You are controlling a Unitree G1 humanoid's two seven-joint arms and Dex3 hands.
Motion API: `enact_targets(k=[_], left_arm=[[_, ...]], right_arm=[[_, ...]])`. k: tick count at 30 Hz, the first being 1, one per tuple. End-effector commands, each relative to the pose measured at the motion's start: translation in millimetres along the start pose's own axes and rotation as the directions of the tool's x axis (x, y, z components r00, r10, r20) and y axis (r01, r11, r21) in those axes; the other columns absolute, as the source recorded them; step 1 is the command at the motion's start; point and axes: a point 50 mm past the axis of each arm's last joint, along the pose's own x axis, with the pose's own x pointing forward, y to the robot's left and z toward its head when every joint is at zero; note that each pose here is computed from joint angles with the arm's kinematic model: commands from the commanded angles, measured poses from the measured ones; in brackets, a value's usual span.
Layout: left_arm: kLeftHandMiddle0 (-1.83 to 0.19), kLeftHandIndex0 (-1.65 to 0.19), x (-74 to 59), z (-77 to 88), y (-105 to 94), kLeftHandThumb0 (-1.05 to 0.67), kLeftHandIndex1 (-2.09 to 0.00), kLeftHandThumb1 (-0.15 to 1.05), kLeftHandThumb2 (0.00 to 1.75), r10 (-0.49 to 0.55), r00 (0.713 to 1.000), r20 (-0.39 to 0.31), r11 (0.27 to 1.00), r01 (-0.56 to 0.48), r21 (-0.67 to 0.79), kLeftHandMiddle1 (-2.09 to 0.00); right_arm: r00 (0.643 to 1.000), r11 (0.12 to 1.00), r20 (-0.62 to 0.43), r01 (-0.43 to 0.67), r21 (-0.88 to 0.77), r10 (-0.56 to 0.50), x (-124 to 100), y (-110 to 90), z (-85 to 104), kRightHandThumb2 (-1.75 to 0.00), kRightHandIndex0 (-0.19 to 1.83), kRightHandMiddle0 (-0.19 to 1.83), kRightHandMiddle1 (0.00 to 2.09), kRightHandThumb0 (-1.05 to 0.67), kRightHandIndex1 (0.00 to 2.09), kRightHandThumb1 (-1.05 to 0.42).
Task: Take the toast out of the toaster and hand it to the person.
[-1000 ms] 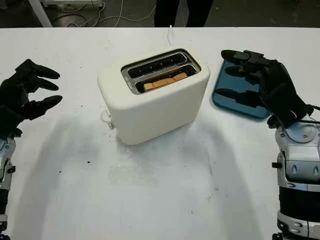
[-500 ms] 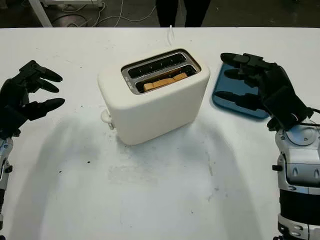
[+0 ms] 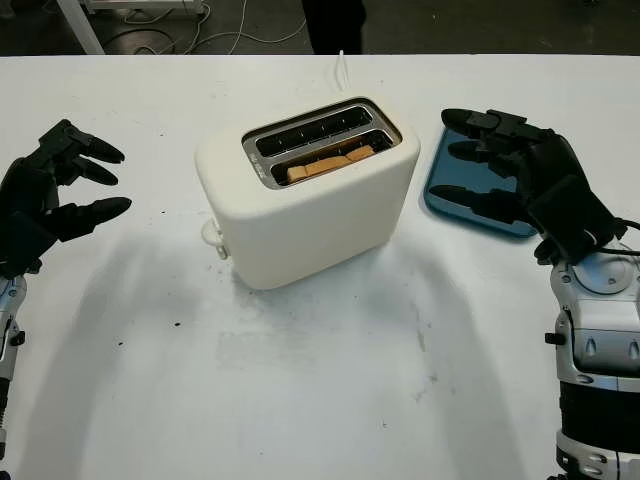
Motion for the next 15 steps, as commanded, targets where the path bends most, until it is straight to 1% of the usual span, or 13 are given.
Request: enact_targets(k=[1,15], left_arm=[[-0.10,-0.11,-1.9,0.3,4.6,-1.05,-1.53,0.92,0.12,0.016,1.000,-0.005,1.000,-0.016,0.022,-1.66],[-0.11,-0.12,-2.6,-1.3,5.1,-1.05,-1.52,0.92,0.12,0.035,0.999,-0.006,0.999,-0.035,0.012,-1.64]], right_arm=[[1.000,1.000,0.020,0.014,0.016,-0.014,-2.9,-0.3,2.2,0.00,0.34,0.66,0.00,-0.54,0.70,-0.70],[1.000,0.999,0.019,0.018,0.031,-0.018,-2.8,-0.9,1.1,0.00,0.32,0.65,0.00,-0.52,0.71,-0.70]])
